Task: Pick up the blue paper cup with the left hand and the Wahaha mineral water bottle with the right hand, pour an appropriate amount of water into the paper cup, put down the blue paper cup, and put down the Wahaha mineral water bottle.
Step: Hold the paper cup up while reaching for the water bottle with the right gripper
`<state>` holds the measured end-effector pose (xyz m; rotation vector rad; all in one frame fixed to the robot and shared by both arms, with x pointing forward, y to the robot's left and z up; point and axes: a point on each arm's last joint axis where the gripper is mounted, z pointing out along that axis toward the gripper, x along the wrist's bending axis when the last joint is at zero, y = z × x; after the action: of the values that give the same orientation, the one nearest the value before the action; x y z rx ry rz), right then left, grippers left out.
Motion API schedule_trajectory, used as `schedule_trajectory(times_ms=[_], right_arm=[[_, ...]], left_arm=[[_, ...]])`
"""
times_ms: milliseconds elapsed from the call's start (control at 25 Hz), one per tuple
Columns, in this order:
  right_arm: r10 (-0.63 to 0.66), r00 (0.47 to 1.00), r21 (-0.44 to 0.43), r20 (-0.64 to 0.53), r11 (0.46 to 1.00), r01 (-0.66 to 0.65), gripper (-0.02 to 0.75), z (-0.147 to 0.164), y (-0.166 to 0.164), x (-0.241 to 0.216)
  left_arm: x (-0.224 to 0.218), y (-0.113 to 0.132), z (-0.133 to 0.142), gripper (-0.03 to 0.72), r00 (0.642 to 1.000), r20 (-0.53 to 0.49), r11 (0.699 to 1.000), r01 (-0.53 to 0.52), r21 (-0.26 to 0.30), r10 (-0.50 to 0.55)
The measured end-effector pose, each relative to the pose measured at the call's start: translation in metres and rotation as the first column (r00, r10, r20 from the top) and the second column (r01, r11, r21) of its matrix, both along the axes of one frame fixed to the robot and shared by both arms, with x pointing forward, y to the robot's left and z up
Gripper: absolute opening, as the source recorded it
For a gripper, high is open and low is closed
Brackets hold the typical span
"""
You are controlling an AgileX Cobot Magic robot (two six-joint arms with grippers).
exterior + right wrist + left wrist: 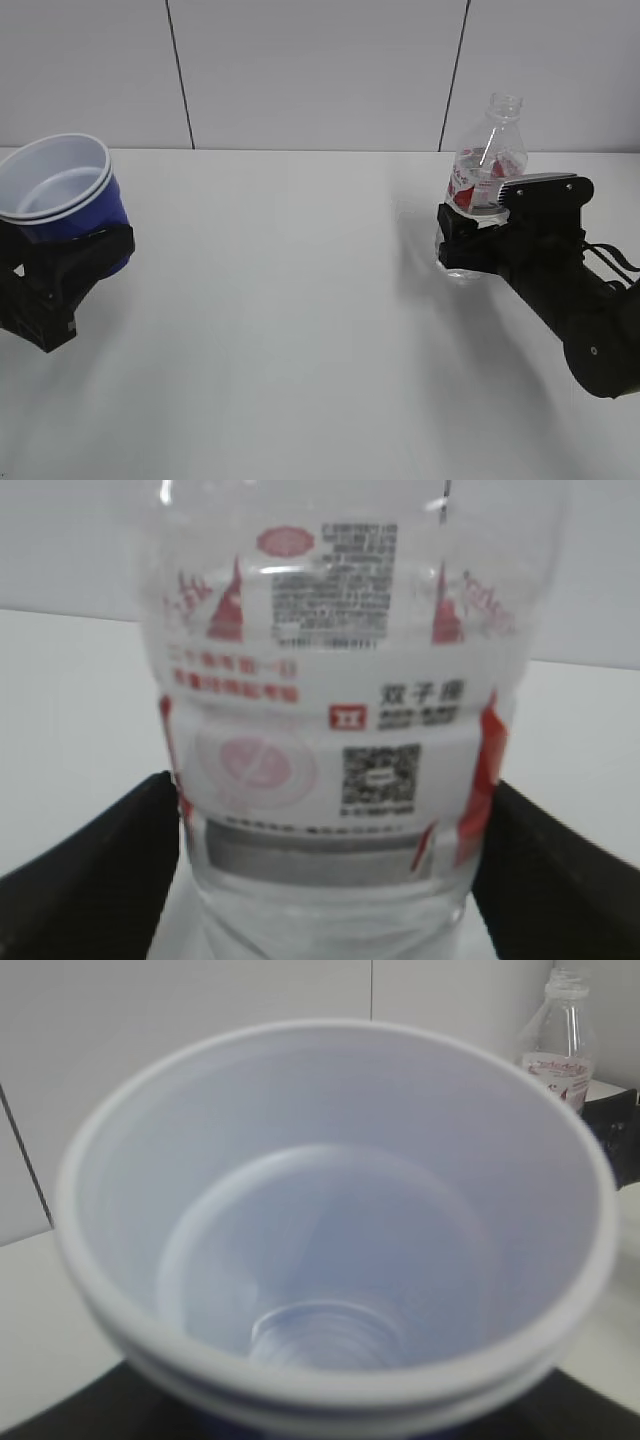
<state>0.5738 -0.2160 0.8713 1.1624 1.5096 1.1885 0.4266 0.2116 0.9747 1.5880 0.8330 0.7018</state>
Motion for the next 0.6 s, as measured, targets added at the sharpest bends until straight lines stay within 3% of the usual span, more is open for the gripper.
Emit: schedule_trajectory(times_ms=[360, 600], right_arm=[[-0.012, 1.000, 0.008, 0.015, 1.000, 0.012, 0.659, 0.0008, 0.0012, 0.0084], [-0.020, 1.000, 0.012, 0.021, 1.000, 0.020, 0.596, 0.0009, 0.0013, 0.0112]], left_arm=[[0.0000, 0.0000, 0.0000, 0.417, 1.000, 0.000, 1.000, 0.000, 0.000, 0.000], [0.0000, 0.0000, 0.0000, 0.417, 1.000, 0.000, 1.000, 0.000, 0.000, 0.000]])
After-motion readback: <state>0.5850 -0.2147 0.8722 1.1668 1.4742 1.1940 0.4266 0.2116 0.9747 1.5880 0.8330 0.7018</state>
